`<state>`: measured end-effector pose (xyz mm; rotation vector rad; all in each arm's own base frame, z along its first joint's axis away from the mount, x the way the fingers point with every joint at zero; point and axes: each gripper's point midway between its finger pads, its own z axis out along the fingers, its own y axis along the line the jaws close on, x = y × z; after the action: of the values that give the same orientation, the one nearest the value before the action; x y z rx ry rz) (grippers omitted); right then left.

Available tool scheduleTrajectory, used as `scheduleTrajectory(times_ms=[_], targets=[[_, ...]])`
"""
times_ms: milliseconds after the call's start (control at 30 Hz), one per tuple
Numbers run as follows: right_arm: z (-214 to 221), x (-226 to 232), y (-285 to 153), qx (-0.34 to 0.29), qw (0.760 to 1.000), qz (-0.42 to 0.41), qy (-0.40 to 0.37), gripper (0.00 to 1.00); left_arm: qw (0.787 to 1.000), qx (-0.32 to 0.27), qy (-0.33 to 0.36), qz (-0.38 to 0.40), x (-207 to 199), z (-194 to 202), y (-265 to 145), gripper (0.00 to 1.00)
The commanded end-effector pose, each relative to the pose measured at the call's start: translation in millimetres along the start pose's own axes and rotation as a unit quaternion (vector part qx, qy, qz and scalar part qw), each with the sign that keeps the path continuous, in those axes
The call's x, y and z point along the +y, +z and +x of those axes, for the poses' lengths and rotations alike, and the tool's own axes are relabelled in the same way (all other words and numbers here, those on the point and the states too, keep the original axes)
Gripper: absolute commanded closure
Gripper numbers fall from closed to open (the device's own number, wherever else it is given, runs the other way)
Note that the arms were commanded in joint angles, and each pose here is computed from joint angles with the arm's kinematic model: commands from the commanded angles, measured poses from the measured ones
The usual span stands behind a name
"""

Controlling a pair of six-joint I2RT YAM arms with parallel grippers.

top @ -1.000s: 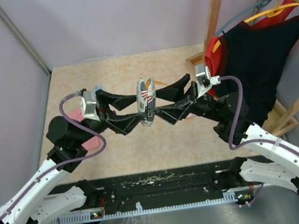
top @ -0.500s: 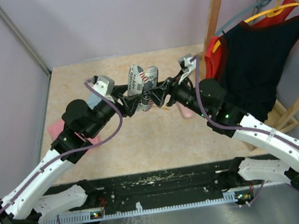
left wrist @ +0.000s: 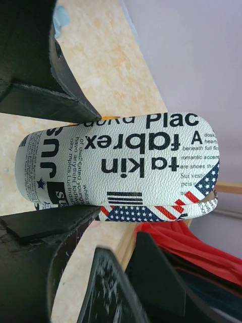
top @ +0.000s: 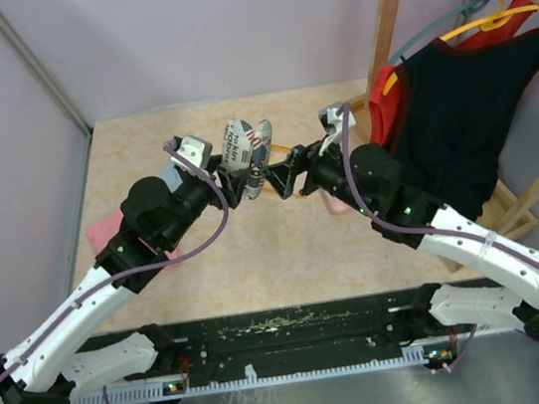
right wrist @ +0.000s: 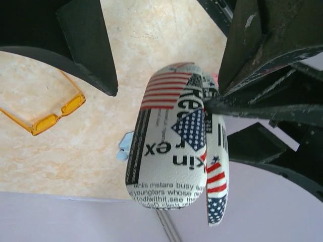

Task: Organize the sunglasses
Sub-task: Open the sunglasses case.

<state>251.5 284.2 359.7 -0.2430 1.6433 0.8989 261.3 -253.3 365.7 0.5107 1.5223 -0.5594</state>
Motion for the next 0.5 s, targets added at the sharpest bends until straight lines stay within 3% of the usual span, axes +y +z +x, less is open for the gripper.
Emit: scheduleTrajectory(times_ms=[0,200,367,467], targets=[[-38,22,-26,-0.063,0.996,-0.054,-0.017,0.18,0.999,-0.042,0.005,-0.013,7,-27,-10,1.00],[-44,8,-53,-0.095,0.994,-0.036,-0.040,0.17,0.998,-0.032,0.050,0.001,6,-10,-9,1.00],[-27,-34,-70,-0.095,0.993,0.048,-0.054,0.18,0.984,0.018,0.173,0.040,-5,50,6,1.00],[-21,-49,-81,-0.094,0.991,0.077,-0.059,0.18,0.961,0.067,0.265,0.050,-13,100,14,1.00]])
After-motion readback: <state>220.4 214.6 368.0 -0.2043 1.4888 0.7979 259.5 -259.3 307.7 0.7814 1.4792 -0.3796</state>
